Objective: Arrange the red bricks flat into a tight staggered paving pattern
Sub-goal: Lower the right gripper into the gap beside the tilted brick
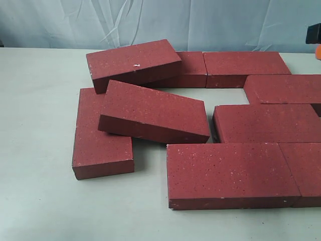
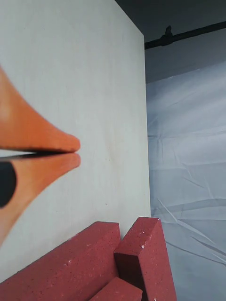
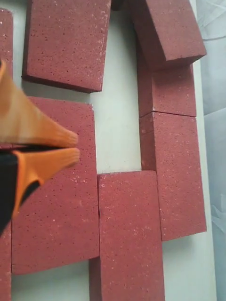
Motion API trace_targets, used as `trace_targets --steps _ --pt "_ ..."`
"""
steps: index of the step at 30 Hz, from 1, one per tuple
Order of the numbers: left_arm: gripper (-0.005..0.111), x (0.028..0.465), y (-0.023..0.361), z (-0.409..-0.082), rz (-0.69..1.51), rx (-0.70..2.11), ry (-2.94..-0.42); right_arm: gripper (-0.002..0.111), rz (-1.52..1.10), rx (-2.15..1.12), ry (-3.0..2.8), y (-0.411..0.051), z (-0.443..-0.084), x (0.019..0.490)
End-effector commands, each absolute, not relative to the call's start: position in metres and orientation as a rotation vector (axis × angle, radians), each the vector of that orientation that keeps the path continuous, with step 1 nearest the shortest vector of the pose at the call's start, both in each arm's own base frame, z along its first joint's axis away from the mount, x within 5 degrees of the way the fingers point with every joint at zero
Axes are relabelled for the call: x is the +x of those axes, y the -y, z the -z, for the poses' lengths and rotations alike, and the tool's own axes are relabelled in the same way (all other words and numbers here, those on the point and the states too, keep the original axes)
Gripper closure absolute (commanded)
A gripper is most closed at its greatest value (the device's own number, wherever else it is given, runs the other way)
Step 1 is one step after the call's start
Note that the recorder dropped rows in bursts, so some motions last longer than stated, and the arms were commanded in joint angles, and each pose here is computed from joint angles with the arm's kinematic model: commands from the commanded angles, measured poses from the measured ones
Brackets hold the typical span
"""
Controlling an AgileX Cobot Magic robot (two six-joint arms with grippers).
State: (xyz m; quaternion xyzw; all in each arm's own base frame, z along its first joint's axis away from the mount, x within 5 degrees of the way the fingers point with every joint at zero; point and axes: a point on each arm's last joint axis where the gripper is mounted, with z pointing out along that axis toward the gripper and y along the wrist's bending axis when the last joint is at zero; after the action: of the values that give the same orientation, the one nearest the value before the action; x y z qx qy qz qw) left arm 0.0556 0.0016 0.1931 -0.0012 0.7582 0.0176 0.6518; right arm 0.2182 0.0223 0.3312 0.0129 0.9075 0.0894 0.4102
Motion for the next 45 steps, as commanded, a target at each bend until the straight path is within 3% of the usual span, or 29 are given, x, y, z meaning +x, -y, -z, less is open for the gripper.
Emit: trace_targets --steps 1,9,26,38,45 --pt "0.107 0.055 -0.002 -0.191 -0.041 -0.005 -1.723 0.109 -0.253 -0.006 -2.342 -0.027 -0.321 0.235" --pt "0.107 0.055 -0.002 -0.191 -0.041 -0.005 -1.723 0.109 -0.371 -0.073 -2.468 -0.038 -0.296 0.250" --pt "0.107 0.055 -0.002 -0.191 -0.041 -0.005 -1.723 0.109 -0.400 -0.097 -2.559 -0.043 -0.277 0.259" --pt "0.107 0.055 -0.002 -0.191 -0.041 -0.005 -1.723 0.109 -0.447 -0.457 -2.672 -0.113 -0.239 0.262" --pt "0.107 0.055 -0.002 -0.191 -0.041 -0.005 -1.723 0.109 -0.461 -0.665 -2.686 -0.154 -0.239 0.272"
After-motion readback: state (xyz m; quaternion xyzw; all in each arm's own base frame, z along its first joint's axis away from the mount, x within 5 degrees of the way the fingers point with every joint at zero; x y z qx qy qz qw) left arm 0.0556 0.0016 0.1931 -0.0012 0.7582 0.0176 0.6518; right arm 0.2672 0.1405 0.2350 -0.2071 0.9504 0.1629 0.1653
